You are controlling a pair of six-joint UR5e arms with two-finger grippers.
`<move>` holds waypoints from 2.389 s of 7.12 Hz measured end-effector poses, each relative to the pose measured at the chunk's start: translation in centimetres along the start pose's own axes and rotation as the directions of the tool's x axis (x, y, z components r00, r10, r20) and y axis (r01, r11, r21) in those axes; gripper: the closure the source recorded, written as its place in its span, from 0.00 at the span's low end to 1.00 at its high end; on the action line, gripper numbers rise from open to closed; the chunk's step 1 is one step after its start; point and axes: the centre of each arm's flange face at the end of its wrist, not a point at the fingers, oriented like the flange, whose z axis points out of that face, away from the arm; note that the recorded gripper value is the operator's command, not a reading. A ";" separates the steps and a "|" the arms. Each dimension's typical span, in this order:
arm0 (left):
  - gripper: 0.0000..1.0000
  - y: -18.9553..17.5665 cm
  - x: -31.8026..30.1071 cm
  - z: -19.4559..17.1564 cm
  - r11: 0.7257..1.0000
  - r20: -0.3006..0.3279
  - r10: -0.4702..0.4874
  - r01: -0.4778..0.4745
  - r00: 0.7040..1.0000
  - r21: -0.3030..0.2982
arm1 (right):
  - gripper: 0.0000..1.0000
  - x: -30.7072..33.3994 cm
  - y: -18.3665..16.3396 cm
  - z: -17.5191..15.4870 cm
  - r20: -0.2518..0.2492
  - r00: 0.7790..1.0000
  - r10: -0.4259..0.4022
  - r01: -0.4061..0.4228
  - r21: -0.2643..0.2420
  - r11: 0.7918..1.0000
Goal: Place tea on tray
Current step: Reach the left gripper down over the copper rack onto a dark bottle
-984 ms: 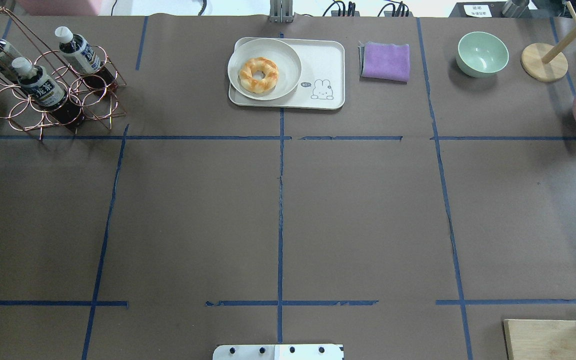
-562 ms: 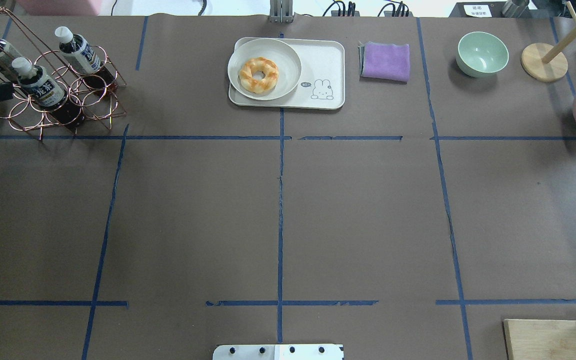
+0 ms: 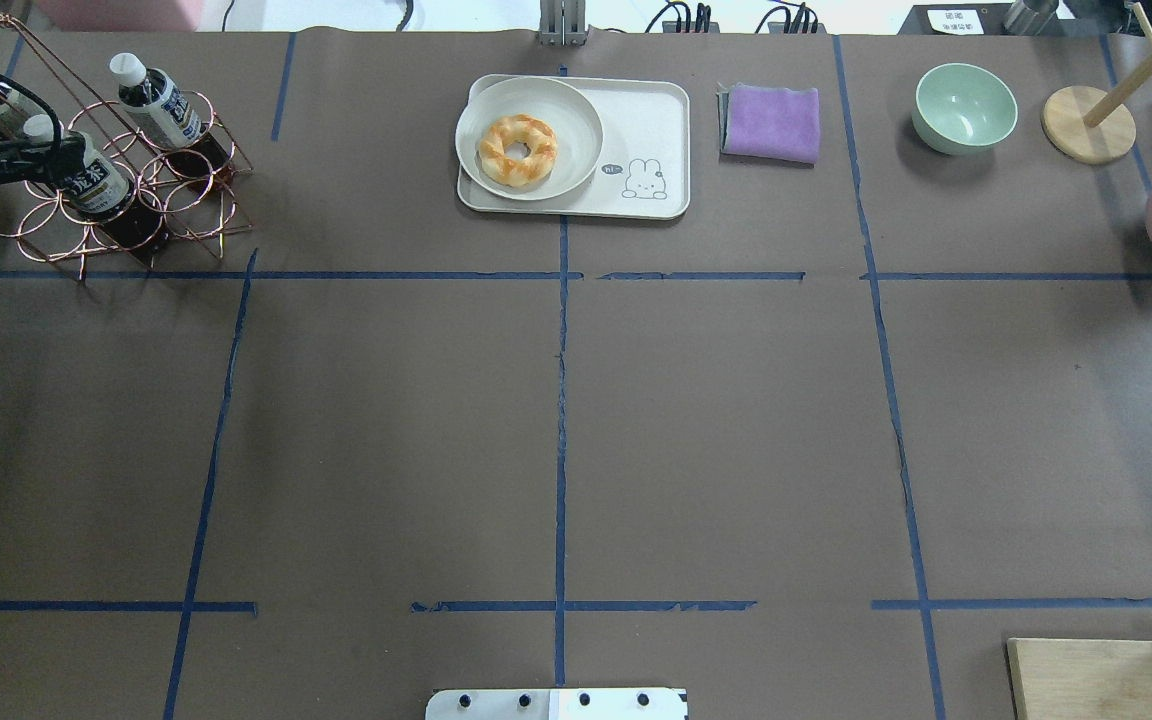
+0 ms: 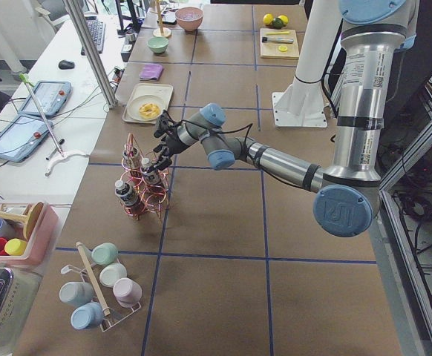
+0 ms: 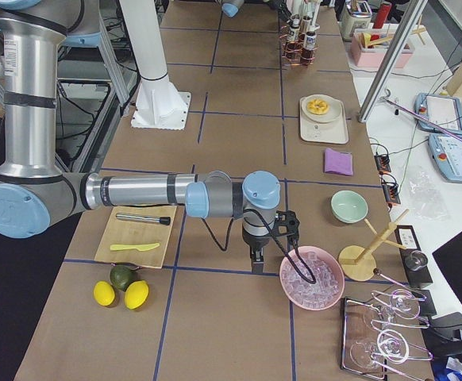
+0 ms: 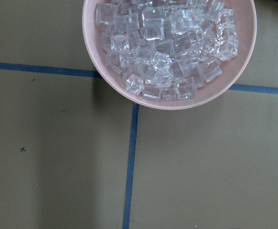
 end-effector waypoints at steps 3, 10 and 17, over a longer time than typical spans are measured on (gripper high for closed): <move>0.31 0.3 -0.3 0.9 1.000 -0.011 -0.001 0.001 1.000 0.006 | 0.00 0.0 0.0 0.0 0.000 1.000 -0.001 0.001 0.001 1.000; 0.31 -0.2 0.1 1.1 1.000 -0.017 0.007 -0.006 1.000 0.016 | 0.00 -0.1 -0.1 -0.1 0.000 1.000 -0.001 0.001 0.003 1.000; 0.34 -0.8 -0.5 1.9 1.000 0.002 0.003 -0.003 1.000 0.021 | 0.00 -0.1 -0.1 -0.2 0.000 1.000 -0.002 0.002 0.004 1.000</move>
